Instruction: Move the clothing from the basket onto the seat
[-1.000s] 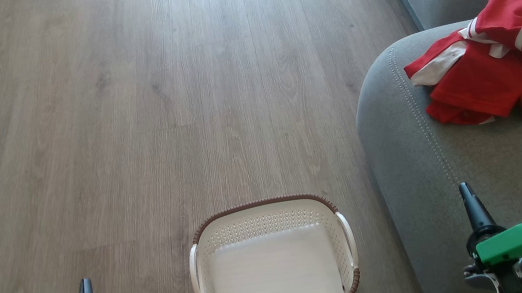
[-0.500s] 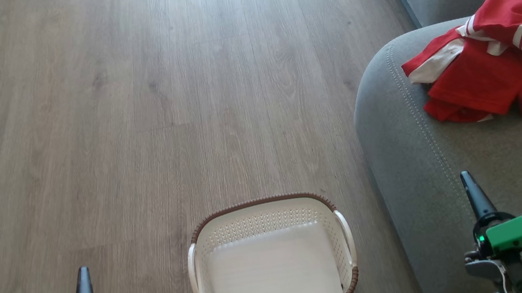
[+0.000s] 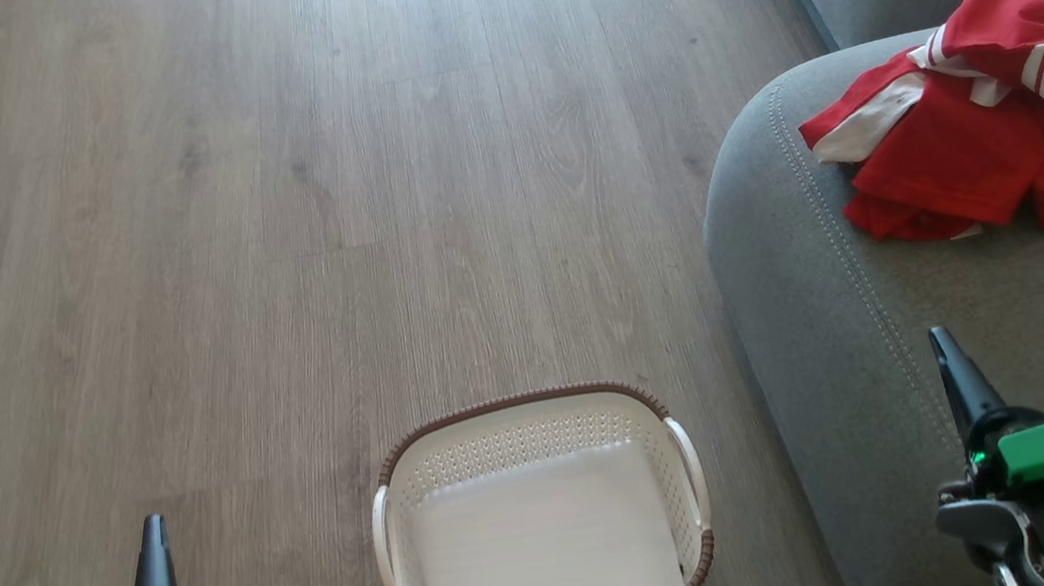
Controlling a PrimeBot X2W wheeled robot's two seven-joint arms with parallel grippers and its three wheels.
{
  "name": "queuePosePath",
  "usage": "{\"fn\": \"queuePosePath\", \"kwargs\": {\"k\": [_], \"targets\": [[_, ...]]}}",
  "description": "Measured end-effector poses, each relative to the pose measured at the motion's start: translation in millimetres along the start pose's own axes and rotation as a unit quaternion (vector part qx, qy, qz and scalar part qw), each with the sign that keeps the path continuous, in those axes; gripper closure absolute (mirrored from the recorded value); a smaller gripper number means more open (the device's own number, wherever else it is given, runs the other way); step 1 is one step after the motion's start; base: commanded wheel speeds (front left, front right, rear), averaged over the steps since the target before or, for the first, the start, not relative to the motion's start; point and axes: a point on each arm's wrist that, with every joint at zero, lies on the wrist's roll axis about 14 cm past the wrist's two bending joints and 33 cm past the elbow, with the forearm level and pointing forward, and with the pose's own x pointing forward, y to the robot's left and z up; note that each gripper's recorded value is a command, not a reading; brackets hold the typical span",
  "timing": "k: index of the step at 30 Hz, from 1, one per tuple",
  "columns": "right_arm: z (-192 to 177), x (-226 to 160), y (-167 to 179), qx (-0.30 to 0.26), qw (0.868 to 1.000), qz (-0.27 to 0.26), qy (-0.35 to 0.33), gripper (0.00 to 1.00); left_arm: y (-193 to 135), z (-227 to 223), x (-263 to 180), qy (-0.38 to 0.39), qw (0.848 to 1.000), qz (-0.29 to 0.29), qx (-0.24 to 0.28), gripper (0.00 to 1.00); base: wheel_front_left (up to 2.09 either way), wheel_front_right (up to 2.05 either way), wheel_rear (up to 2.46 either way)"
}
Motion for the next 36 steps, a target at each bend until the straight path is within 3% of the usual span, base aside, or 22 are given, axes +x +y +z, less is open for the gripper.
{"fn": "queuePosePath", "kwargs": {"k": [18, 36], "targets": [[8.7, 7.0, 15.4, 0.102, 0.994, 0.026, -0.005, 1.00, -16.0, 3.3, 5.9, 0.000, 0.995, -0.037, -0.097, 1.00, 0.00, 0.00, 0.00], [9.5, 7.1, 15.5, 0.105, 0.994, 0.026, -0.005, 1.00, -18.2, 4.4, 6.5, -0.001, 0.994, -0.040, -0.100, 1.00, 0.00, 0.00, 0.00]]}}
